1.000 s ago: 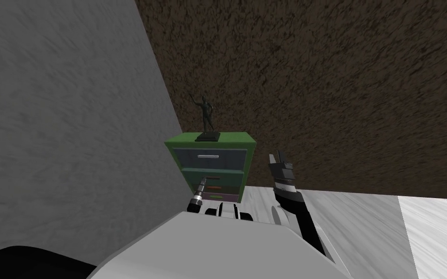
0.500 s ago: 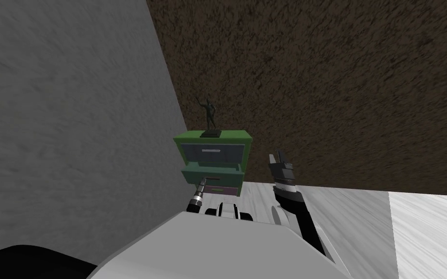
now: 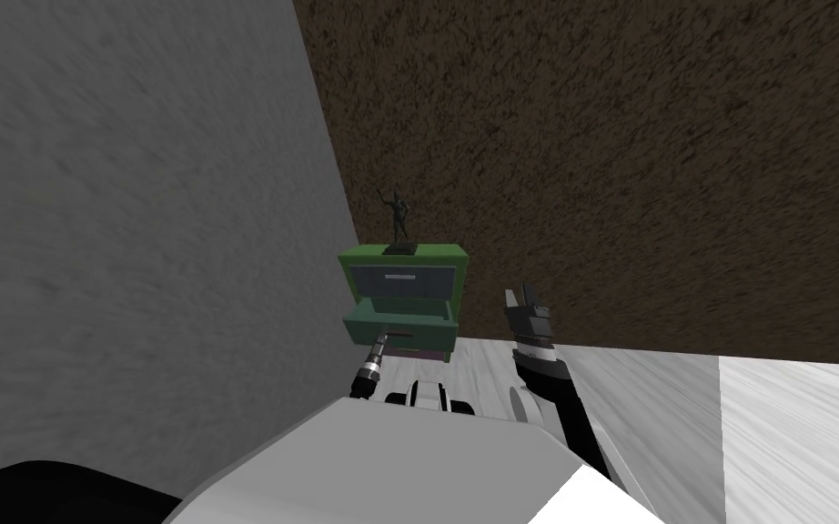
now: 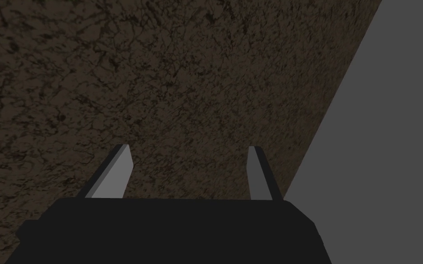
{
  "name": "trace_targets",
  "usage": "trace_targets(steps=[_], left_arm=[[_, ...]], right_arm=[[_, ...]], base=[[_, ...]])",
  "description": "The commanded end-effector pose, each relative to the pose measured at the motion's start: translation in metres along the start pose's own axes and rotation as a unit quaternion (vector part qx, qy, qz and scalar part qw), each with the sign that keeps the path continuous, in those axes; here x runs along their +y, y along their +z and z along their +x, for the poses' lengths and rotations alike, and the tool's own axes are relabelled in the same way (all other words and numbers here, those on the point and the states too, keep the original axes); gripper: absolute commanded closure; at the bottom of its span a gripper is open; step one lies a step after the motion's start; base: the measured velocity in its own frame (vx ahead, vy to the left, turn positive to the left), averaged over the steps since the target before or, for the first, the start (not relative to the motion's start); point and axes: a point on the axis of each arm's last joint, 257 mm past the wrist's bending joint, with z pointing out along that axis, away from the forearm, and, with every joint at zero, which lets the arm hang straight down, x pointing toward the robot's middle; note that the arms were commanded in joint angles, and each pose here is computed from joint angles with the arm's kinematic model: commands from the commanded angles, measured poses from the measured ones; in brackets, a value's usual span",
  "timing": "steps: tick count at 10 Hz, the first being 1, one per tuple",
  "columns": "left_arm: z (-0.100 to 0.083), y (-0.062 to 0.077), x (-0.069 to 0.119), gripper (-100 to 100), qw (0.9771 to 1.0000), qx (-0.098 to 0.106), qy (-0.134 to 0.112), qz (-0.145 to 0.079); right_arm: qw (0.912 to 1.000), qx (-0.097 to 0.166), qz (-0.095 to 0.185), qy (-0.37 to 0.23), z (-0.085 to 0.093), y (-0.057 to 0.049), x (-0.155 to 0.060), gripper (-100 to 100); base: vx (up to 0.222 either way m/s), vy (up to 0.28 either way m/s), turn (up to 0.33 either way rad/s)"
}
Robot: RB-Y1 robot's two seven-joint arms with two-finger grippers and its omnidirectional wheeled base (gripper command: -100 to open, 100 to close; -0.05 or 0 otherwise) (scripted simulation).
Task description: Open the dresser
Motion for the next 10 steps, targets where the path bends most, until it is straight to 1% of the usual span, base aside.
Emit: trace_targets(steps=[1, 6, 7, 8, 10], left_arm=[[-0.006, 0.02, -0.01, -100, 1.0, 0.001, 0.0, -0.002], [-0.016, 0.054, -0.036, -100, 1.0, 0.003, 0.0, -0.002], [-0.014, 0.044, -0.024, -100, 0.9999, 0.004, 0.0, -0.011], [-0.014, 0.044, -0.022, 0, 0.9999, 0.004, -0.001, -0.015], [-0.013, 0.042, -0.019, 0, 0.9998, 0.005, -0.001, -0.019]], right_arm=[[1.0, 0.0, 0.0, 0.0, 0.0, 0.0, 0.0, 0], [1.0, 0.0, 0.0, 0.0, 0.0, 0.0, 0.0, 0], [1.0, 0.0, 0.0, 0.0, 0.0, 0.0, 0.0, 0], [1.0, 0.0, 0.0, 0.0, 0.0, 0.0, 0.0, 0], [1.0, 0.0, 0.0, 0.0, 0.0, 0.0, 0.0, 0]], base=[[-0.04, -0.01, 0.007], [-0.068, -0.011, 0.005], [-0.024, -0.001, -0.002], [0.0, 0.0, 0.0], [0.0, 0.0, 0.0]])
